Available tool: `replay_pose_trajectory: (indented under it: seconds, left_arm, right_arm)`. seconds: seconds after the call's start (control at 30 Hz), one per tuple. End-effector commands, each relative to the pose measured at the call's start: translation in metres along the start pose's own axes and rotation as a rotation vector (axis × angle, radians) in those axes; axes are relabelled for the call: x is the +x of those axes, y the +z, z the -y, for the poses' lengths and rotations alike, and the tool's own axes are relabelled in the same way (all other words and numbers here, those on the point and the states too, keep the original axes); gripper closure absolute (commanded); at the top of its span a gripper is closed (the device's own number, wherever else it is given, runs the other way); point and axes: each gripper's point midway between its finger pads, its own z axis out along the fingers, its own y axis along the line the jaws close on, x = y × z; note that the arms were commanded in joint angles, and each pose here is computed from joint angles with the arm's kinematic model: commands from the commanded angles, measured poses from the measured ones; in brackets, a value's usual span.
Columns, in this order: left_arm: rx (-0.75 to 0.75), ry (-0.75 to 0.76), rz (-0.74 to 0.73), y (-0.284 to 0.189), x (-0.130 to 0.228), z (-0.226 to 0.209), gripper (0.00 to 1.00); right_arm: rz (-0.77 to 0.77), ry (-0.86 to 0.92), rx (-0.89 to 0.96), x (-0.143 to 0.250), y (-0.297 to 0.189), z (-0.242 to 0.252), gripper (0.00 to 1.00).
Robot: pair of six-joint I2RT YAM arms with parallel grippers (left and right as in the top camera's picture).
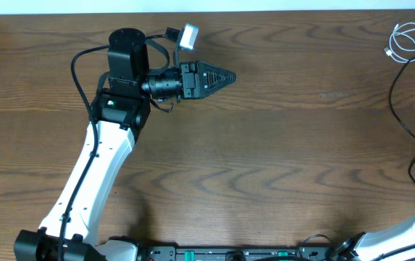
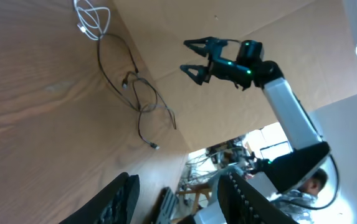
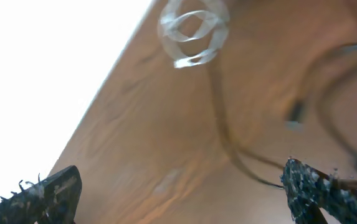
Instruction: Untangle cables
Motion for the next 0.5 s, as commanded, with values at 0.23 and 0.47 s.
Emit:
replay_pose_trajectory:
  seconds: [0.23,0.47]
  left_arm:
    - [-0.353,0.141,0.103,-0.012,-0.009,-0.067,0.4]
    - [-0.989,-0.082,0.208,-0.084,0.009,-0.161,0.18]
  right_arm:
    - [-0.137,-0.455,-0.339,0.088,-0.019,-0.156,0.01]
    - [-0.172,-0.645,-0.131,0.139,0.009,-0.182,0.01]
